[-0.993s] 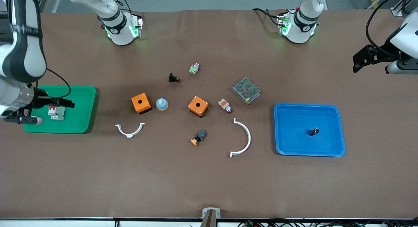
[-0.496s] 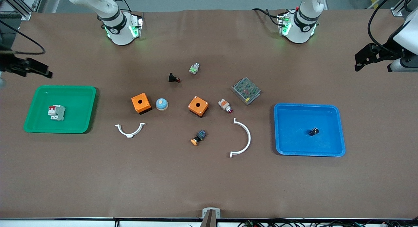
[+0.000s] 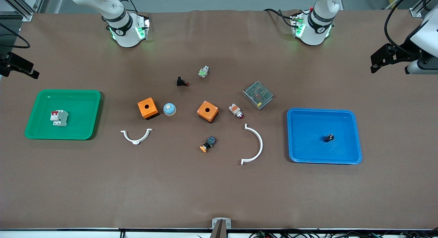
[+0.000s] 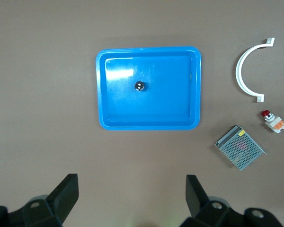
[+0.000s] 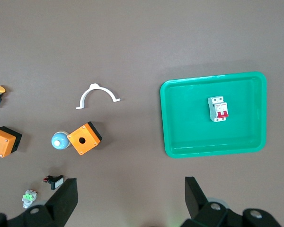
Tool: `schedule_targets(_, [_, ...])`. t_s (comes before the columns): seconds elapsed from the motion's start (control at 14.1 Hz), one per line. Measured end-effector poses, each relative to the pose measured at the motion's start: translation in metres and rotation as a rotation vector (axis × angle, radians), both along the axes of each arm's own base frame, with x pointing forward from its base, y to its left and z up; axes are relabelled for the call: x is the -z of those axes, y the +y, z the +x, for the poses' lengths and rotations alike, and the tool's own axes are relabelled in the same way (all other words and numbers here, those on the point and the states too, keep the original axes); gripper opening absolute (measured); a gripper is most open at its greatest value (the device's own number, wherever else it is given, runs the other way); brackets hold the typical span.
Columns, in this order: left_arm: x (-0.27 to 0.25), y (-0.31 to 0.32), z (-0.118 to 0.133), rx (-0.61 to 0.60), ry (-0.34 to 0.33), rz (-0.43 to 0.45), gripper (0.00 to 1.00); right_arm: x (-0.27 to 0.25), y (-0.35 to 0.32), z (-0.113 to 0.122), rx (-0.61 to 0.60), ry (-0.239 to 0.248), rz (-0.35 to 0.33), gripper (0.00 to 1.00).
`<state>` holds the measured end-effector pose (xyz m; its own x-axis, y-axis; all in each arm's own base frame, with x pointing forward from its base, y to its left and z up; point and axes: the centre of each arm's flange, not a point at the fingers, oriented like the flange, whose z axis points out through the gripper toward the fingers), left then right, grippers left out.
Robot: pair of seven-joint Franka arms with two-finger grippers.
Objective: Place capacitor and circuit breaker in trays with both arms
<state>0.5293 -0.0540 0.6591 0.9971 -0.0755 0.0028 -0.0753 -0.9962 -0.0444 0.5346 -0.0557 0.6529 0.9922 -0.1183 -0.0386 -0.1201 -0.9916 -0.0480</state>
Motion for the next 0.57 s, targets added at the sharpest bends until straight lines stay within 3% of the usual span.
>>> schedule_targets(0.57, [0.000,0.004,-0.001,-0.008,0.008,0.001,1.00,0.001,-0.009,0.000,0.020,0.002,-0.005,1.00])
